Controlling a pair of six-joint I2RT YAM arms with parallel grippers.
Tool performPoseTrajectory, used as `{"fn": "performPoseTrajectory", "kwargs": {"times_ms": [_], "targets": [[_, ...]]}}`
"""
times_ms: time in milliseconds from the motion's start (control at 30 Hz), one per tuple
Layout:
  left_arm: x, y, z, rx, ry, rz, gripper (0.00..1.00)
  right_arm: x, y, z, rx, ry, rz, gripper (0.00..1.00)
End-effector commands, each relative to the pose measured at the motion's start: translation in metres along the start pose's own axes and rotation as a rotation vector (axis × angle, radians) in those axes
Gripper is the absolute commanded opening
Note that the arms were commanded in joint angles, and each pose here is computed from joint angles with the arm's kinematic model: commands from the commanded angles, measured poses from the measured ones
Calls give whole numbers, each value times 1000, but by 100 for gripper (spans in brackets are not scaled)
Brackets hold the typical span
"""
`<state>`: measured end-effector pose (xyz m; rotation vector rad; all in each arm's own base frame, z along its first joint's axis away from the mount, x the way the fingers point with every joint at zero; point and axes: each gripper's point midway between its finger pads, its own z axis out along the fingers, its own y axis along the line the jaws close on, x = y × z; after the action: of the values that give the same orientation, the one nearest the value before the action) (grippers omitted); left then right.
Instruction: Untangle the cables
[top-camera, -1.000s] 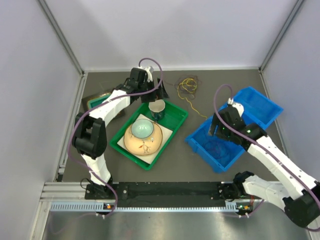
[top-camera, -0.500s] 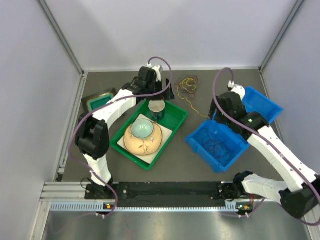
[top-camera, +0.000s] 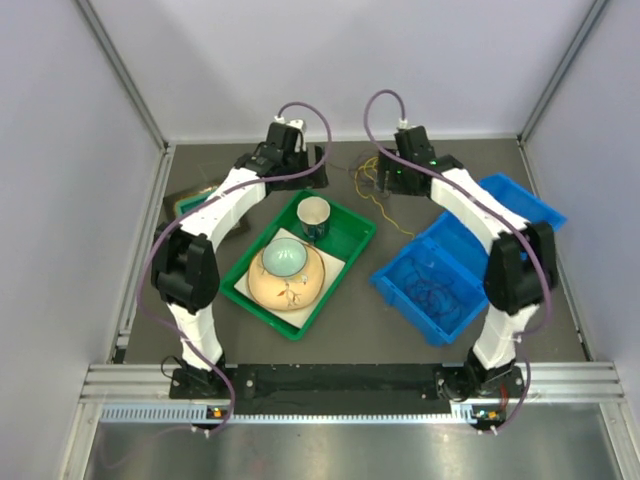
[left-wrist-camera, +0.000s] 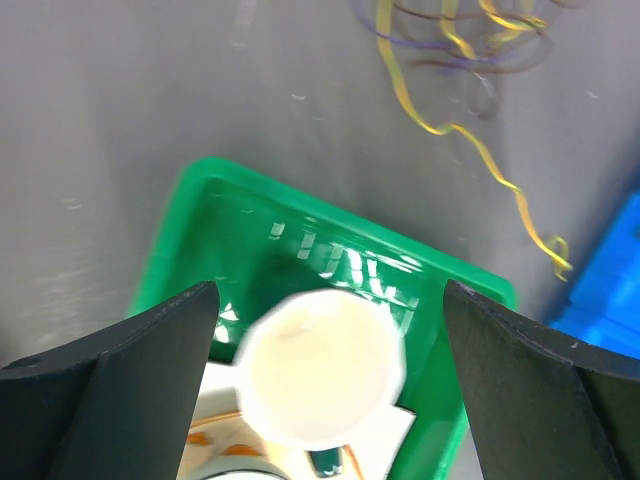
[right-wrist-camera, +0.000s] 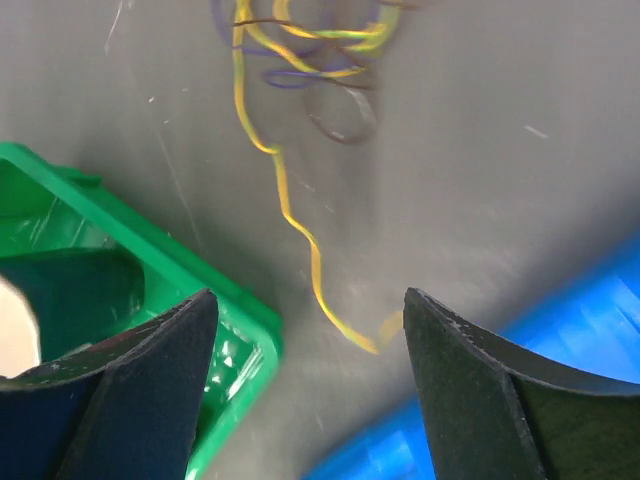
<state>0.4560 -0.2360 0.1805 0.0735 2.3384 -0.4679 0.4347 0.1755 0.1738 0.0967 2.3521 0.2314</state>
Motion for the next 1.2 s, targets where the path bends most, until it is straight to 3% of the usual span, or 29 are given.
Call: {"fn": "performPoseTrajectory", "kwargs": {"times_ms": [0,167,233,333,367,433,667,800,1000,1167], "targets": [[-37,23,-31,-30,-104,-25,99,2,27,37,-115,79,-125,74],[-30,28,-35,-26,-98,-24,99,19,12,84,-22,146,-127,71],[-25,29,-35,-23,-87,-24,99,27,11,95,-16,168,-134,64],[-23,31,-33,-27,-80,-20,99,34,10,100,-15,187,-132,44],[-24,32,-33,-29,-81,-21,99,33,9,100,-12,183,-131,24],[-25,29,-34,-21,-84,-18,99,30,9,95,-12,173,-124,1],[-28,24,-31,5,-90,-26,99,-46,31,11,-104,-32,-140,0],[-49,12,-37,41,-126,-24,99,-99,48,-72,-192,-166,-158,0],[-58,-6,-33,131,-151,-52,99,-141,82,-162,-401,-304,-111,0],[-43,-15,-25,204,-120,-75,99,-155,107,-201,-570,-348,-49,0]]}}
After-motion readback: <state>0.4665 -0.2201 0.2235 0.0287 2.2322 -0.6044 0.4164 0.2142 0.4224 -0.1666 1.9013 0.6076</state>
